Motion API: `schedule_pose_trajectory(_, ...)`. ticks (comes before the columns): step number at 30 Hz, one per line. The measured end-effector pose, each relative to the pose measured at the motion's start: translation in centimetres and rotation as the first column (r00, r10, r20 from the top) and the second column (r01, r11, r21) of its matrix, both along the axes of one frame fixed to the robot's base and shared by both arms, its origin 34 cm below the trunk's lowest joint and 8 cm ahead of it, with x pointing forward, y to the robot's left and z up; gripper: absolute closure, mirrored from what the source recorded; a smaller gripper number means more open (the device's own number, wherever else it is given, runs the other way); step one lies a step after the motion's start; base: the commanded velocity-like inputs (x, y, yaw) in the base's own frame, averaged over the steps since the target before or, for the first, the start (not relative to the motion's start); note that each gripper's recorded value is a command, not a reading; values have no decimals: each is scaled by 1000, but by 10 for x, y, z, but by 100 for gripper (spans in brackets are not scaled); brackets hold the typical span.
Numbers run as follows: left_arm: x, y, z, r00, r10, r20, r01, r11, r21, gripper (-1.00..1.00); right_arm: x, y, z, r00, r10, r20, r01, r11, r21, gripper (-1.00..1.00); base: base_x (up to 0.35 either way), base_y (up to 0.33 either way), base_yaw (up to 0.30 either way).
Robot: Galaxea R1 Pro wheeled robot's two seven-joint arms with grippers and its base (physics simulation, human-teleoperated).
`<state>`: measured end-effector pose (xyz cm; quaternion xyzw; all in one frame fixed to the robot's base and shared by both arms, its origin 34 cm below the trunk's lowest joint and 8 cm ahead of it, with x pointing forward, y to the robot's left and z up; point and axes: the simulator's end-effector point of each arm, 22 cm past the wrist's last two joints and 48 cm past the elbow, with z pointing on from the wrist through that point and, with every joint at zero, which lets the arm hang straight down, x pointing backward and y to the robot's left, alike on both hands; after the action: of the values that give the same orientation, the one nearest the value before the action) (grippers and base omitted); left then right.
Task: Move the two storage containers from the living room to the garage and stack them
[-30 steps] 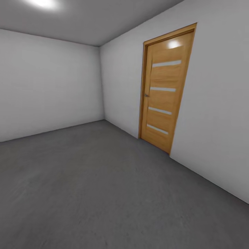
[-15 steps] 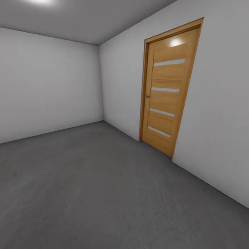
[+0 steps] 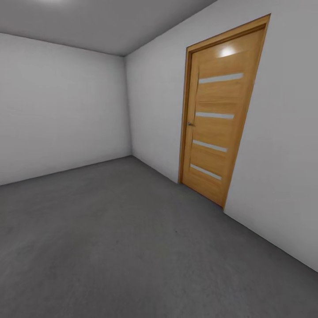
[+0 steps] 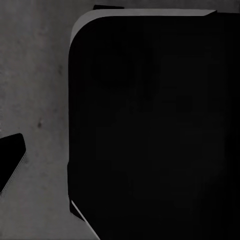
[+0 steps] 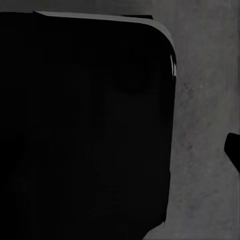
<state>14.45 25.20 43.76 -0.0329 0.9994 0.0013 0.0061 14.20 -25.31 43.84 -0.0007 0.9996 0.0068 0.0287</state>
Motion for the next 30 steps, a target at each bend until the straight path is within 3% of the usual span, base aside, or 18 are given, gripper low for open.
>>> schedule_pose_trajectory(24,0,0,0,1000,0,0,0,1000,0,-100,3,-4,0,1000,2,12,-2,1000,-6,-100,326,0,0)
schedule_pose_trajectory(30,0,0,0,1000,0,0,0,1000,0,-100,2,-3,0,1000,6,8,-6,1000,-5,-100,326,0,-155)
